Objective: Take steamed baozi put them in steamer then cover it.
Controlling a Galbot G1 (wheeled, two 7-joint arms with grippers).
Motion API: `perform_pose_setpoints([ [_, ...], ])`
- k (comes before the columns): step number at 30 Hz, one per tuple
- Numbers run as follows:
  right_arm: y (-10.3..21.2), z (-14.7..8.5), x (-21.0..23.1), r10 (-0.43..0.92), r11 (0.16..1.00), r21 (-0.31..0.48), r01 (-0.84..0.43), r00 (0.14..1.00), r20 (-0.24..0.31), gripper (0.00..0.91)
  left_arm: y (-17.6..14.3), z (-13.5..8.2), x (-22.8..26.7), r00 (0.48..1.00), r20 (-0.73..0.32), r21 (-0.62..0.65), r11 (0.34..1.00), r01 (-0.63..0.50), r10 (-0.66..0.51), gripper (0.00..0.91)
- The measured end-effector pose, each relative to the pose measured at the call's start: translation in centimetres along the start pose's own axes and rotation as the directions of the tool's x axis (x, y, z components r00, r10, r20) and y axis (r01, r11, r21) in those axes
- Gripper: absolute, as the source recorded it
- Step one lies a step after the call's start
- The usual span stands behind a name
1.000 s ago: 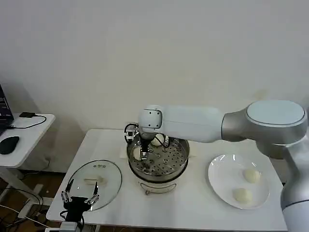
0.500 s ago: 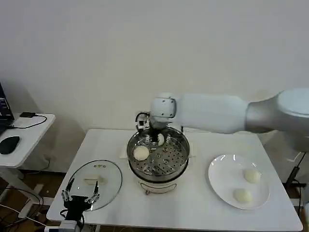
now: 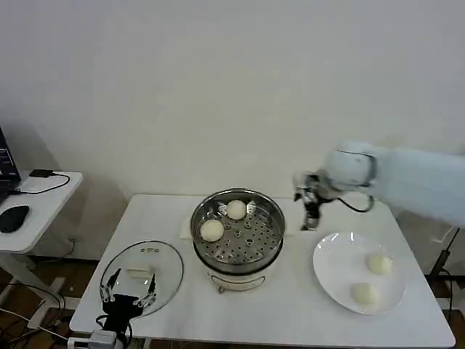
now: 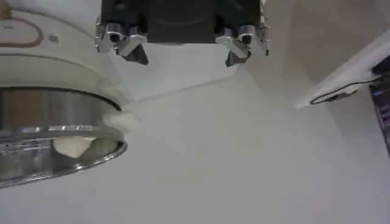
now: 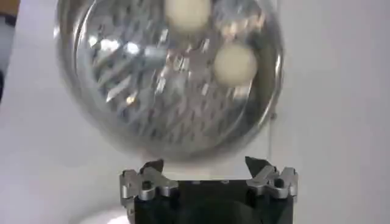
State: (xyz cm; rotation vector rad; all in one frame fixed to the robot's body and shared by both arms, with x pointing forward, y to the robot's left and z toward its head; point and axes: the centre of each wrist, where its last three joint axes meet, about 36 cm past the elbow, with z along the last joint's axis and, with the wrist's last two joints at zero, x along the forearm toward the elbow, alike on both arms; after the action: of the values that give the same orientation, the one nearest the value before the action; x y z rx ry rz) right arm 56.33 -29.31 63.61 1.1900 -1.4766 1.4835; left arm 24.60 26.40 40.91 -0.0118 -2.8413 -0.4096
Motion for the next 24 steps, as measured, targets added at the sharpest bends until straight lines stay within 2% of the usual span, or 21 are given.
perform_pose_setpoints([
  [4, 2.5, 4.2, -0.1, -0.010, 1.000, 0.007, 0.010, 0.999, -0.036, 0.907, -0.3, 0.2, 0.2, 1.000, -0.010, 0.002, 1.000, -0.007, 0.007, 0.907],
  [9, 6.1, 8.0, -0.9, -0.028, 1.000, 0.010, 0.029, 0.997, -0.069, 0.907, -0.4, 0.3, 0.4, 1.000, -0.016, -0.003, 1.000, -0.009, 0.009, 0.907],
  [18, 12.2, 12.1, -3.0, -0.108, 0.994, 0.007, 0.110, 0.985, -0.133, 0.907, -0.8, 1.1, 0.5, 0.999, -0.039, -0.011, 1.000, -0.015, 0.014, 0.907],
  [24, 14.2, 13.5, -4.3, -0.147, 0.989, 0.003, 0.150, 0.976, -0.160, 0.907, -1.1, 1.5, 0.5, 0.999, -0.045, -0.015, 1.000, -0.019, 0.019, 0.907],
])
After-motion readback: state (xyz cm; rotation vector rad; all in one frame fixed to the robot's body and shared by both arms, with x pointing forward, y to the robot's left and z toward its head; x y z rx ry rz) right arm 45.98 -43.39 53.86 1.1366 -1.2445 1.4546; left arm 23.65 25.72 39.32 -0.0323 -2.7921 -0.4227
